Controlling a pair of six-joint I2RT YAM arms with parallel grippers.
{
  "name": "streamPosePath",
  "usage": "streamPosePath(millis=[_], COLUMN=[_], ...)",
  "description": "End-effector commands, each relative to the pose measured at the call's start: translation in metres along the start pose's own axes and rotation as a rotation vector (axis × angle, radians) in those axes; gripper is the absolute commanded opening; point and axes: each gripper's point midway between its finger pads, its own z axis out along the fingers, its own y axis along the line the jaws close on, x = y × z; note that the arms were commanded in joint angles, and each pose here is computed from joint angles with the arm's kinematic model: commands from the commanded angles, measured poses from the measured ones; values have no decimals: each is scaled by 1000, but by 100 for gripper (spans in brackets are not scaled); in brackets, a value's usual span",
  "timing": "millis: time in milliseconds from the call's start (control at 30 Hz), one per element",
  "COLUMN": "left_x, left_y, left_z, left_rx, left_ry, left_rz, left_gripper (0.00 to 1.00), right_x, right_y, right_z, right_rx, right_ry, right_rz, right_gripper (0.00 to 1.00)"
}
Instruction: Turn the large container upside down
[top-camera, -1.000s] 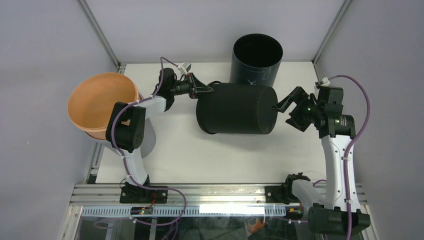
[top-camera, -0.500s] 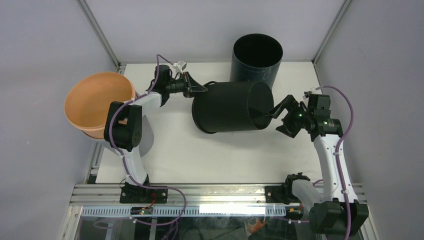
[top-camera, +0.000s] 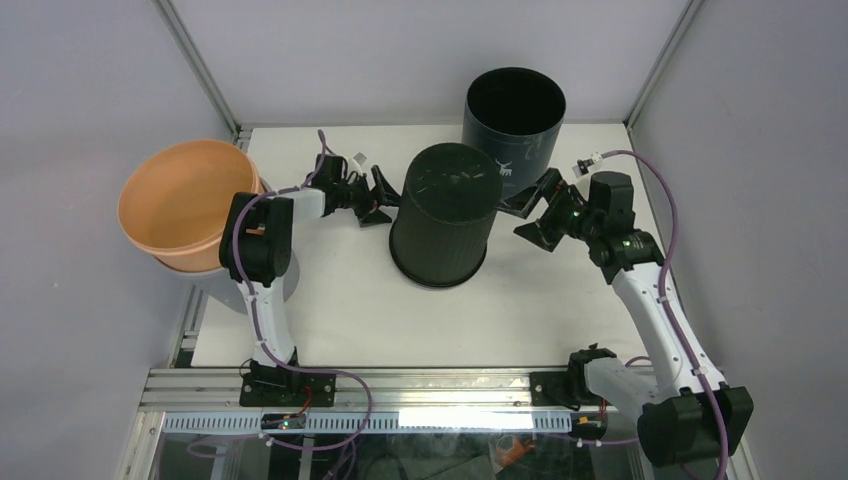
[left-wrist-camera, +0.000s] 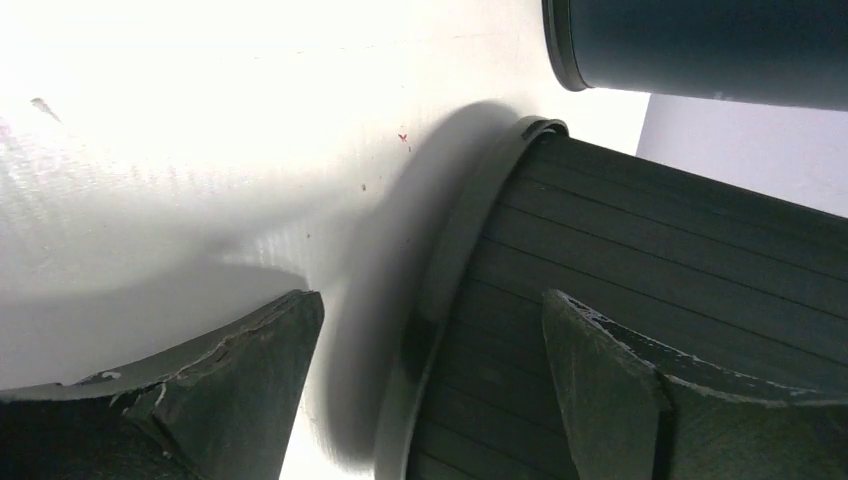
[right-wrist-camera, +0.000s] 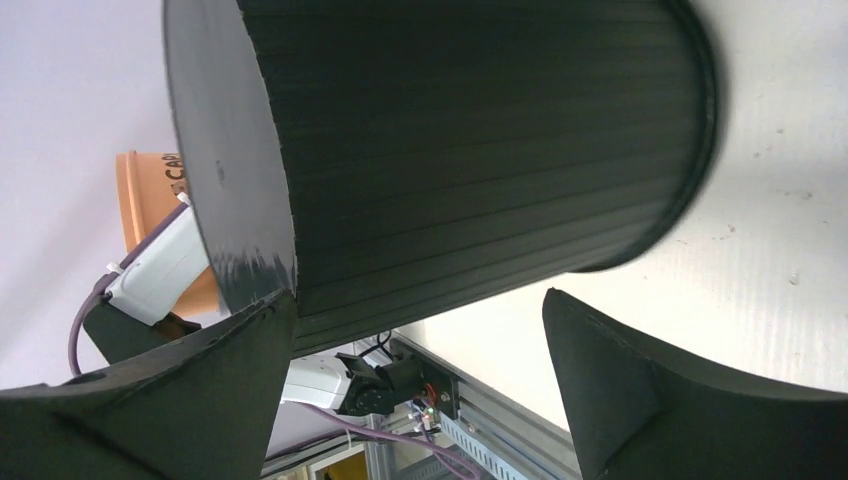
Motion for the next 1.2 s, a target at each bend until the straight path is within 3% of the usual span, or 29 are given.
streamPosePath(millis=[0,133,367,467,567,667,733,833,933,1067,1167], left_x=[3,-29,-101,-116,-123,-126,-132,-140,-136,-116,-102], left_y=[-6,-28,-77,-89,-95,-109,-133,-184,-243,-306,-351], left_z=[-2,-13,-48,-55,-58,-69,-87,-125,-160,-197,-228], left_rx=[-60,-102,-223,-243,-247,-243,-230,-188,-113,-53,23], left_ry=[14,-71,-260,-289,-295,-323,-382,-491,-570,-667,-732], left_rz=[74,121,246,280,293,313,345,420,505,604,655], left_gripper=[89,99,99,99,99,99,99,99,99,99,99], right_x=[3,-2,-40,-47,-34,-21,-10,15,38,58,44], right_y=[-10,-3,-19,-39,-56,-66,-71,-63,-42,8,41], right_z=[12,8,-35,-47,-39,-32,-22,8,47,111,153], right_rx=[36,36,143,203,228,235,241,194,142,27,-20], right_ry=[8,-12,-145,-189,-138,-103,-87,-35,25,113,112], right_rz=[17,-10,-12,28,66,86,95,129,115,78,39], right_gripper=[95,95,99,99,99,91,78,68,51,49,54])
